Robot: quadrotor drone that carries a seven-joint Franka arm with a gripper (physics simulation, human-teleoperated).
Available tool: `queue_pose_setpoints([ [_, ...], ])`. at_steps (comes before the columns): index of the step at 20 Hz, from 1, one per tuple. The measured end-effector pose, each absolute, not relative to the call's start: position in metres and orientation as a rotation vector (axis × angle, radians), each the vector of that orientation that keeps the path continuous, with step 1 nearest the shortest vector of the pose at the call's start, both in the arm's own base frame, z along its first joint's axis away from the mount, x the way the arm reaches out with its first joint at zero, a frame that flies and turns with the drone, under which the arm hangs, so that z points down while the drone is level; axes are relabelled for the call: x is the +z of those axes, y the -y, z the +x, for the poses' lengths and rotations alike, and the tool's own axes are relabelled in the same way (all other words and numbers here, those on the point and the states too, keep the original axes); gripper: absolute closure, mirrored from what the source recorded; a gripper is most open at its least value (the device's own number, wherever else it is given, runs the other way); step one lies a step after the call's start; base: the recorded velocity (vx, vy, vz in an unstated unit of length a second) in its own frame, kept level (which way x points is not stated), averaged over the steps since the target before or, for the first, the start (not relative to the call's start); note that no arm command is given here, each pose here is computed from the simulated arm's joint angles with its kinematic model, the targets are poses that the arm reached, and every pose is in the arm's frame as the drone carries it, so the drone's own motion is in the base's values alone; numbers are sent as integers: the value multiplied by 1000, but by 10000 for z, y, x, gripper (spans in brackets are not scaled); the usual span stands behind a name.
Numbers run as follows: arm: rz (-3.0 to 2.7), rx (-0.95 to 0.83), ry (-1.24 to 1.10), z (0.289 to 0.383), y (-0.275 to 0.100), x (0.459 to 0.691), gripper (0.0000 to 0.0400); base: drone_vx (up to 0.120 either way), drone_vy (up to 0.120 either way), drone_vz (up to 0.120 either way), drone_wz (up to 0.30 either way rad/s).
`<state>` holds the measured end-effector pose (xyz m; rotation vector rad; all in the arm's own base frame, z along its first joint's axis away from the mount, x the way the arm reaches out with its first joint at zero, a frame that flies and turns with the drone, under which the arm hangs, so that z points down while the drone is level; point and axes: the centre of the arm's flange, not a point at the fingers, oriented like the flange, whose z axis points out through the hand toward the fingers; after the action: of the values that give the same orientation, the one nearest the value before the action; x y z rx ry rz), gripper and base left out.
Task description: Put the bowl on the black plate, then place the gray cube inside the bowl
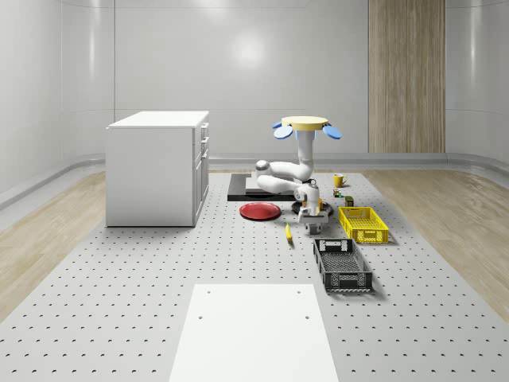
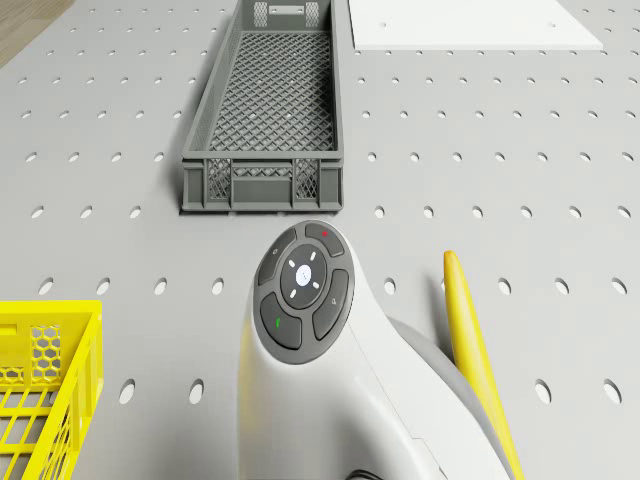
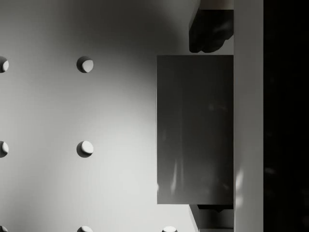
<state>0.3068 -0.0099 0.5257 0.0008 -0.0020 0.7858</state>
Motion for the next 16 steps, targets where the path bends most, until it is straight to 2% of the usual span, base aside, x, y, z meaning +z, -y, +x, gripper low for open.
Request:
queue_pose_setpoints([
  [3, 1, 786, 2, 3068, 99, 5262, 90, 0, 0, 0, 0],
  [6, 1, 786, 2, 3068, 99, 5264, 122, 0, 0, 0, 0],
  [10, 1, 786, 2, 3068, 99, 5218, 139, 0, 0, 0, 0],
  [16, 1, 786, 2, 3068, 99, 5032, 147, 0, 0, 120, 0],
])
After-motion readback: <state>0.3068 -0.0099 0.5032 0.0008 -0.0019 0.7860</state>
